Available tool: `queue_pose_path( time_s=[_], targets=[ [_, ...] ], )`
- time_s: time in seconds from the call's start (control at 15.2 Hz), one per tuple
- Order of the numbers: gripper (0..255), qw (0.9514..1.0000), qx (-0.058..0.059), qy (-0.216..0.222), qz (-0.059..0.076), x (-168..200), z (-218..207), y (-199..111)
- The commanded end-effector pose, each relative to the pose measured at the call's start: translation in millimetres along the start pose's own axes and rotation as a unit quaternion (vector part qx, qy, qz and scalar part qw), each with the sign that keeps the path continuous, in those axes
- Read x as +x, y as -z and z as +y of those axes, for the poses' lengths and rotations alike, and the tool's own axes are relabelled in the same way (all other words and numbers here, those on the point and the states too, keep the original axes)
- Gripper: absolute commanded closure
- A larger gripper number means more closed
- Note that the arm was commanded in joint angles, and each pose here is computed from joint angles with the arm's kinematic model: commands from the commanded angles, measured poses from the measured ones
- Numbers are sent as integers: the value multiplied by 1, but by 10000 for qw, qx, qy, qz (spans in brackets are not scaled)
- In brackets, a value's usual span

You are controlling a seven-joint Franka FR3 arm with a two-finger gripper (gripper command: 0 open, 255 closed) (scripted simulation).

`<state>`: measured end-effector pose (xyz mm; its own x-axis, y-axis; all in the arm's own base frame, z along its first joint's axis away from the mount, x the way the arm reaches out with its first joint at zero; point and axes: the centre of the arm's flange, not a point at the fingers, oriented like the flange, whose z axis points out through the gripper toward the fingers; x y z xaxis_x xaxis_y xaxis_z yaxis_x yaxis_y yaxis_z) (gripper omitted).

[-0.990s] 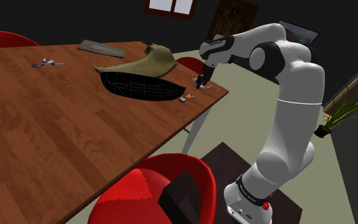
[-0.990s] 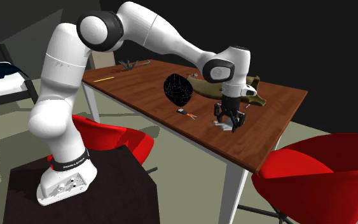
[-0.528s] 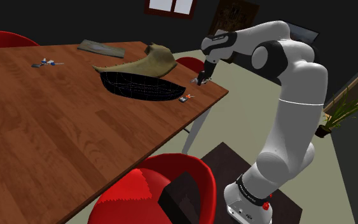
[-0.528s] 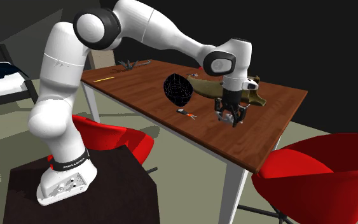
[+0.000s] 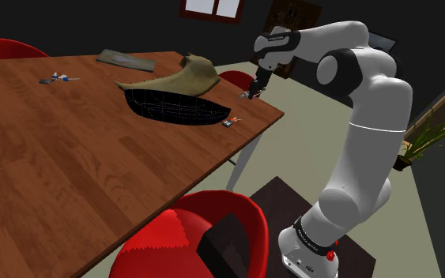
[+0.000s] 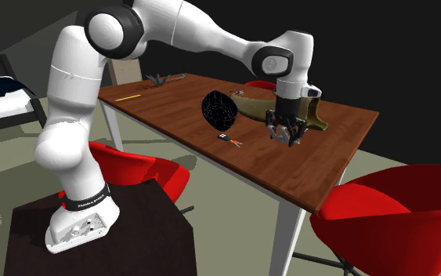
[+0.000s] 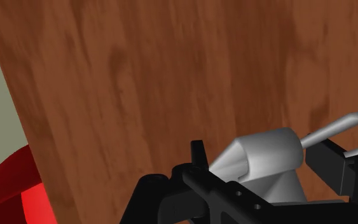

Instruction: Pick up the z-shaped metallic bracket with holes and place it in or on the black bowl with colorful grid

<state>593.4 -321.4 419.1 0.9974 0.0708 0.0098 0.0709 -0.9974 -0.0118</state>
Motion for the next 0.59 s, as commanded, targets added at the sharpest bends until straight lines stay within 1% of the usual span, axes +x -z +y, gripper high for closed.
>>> queue_pose_path(
  time_s=[0.0,0.53],
  targets=[
    [255,10000,1,0,-2,0,0,10],
    [255,10000,1,0,-2,0,-1,52]
  ],
)
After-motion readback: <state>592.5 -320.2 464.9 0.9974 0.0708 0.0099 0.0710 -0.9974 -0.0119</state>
